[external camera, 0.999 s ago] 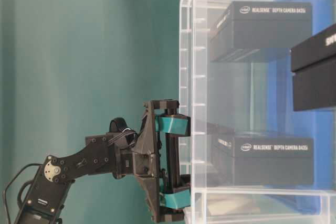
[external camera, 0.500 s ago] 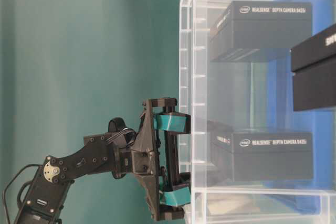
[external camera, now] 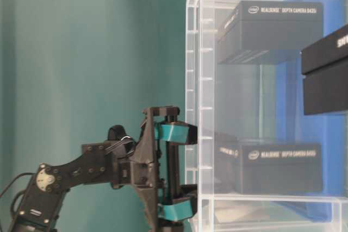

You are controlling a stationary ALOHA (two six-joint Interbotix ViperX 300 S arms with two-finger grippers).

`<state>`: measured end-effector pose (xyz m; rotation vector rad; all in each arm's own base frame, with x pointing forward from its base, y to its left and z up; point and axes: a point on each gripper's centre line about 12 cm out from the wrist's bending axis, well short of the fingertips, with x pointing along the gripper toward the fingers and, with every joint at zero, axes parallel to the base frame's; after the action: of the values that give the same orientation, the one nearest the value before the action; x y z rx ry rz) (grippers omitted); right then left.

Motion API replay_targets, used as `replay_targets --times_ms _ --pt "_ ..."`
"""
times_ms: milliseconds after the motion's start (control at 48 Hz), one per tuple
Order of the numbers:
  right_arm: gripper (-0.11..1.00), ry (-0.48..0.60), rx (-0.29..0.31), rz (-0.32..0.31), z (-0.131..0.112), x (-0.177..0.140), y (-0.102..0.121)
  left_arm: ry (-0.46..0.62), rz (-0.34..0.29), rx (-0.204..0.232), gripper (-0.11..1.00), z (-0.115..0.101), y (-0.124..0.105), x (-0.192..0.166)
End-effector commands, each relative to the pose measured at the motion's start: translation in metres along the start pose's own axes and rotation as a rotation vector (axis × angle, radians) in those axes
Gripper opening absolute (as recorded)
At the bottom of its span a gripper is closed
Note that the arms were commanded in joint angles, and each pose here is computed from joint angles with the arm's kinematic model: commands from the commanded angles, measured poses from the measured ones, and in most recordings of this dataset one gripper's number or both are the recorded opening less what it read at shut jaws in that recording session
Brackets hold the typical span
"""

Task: Take out the box from the case.
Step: 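Lift the gripped left box pair up out of the case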

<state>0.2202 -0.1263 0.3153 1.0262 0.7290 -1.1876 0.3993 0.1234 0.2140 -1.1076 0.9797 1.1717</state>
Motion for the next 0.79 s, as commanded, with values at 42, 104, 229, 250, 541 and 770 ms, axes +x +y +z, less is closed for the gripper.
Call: replay_targets --times_ms 42,104,229,250,541,770 --pt "0.94 -0.017 0.008 0.027 0.004 -0.007 0.002 -0.02 -0.072 0.004 0.61 0.002 -0.009 -0.042" --pt "0.94 -0.018 0.007 0.028 0.004 -0.006 0.002 -0.02 -0.068 0.007 0.61 0.002 -0.011 -0.051" --pt "0.94 -0.021 0.006 0.038 0.004 -0.006 0.003 -0.022 -0.061 0.004 0.61 0.006 -0.014 -0.07" --pt "0.94 -0.022 0.006 0.041 0.004 -0.007 0.003 -0.022 -0.06 0.002 0.61 0.006 -0.014 -0.073" --pt "0.94 -0.04 0.003 0.062 0.007 -0.007 0.006 -0.035 -0.098 -0.029 0.61 0.012 0.0 -0.133" --pt "0.94 -0.048 0.001 0.071 0.007 -0.007 0.007 -0.041 -0.11 -0.049 0.61 0.016 0.013 -0.178"
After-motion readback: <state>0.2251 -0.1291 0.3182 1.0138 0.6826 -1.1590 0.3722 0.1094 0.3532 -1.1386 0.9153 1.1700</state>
